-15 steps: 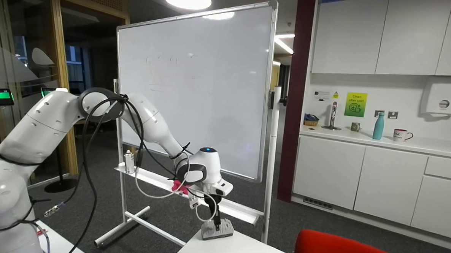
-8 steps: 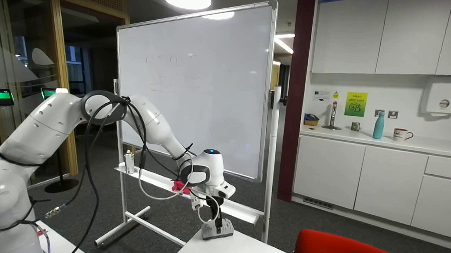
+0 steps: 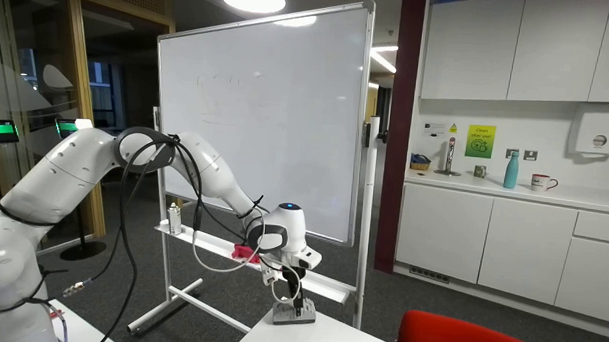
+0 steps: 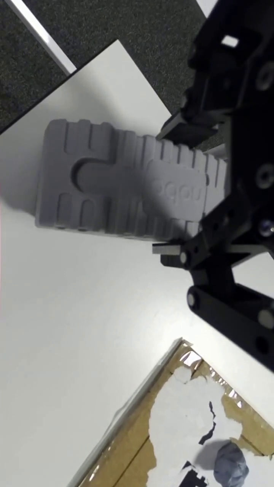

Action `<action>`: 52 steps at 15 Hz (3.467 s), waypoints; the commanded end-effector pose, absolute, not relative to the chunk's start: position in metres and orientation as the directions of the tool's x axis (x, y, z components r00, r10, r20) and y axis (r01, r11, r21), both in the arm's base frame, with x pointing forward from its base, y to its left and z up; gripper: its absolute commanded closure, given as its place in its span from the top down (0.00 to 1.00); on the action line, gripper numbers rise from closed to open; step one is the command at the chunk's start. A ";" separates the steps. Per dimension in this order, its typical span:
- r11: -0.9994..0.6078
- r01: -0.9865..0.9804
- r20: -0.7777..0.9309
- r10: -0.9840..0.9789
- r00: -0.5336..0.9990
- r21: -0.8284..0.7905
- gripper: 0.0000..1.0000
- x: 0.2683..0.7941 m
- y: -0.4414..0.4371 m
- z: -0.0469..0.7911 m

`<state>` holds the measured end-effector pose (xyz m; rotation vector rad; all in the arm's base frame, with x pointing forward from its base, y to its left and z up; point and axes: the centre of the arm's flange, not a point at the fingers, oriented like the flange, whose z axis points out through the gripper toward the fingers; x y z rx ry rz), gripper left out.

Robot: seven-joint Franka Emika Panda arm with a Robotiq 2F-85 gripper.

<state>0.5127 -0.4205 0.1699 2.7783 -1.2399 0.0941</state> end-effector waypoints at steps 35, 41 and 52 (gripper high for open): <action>-0.966 -0.150 0.610 0.009 0.792 0.210 0.34 0.379 -0.179 0.379; -0.982 -0.124 0.620 -0.008 0.784 0.143 0.59 0.387 -0.151 0.382; -0.984 -0.006 0.738 0.128 0.662 0.176 0.34 0.404 -0.106 0.420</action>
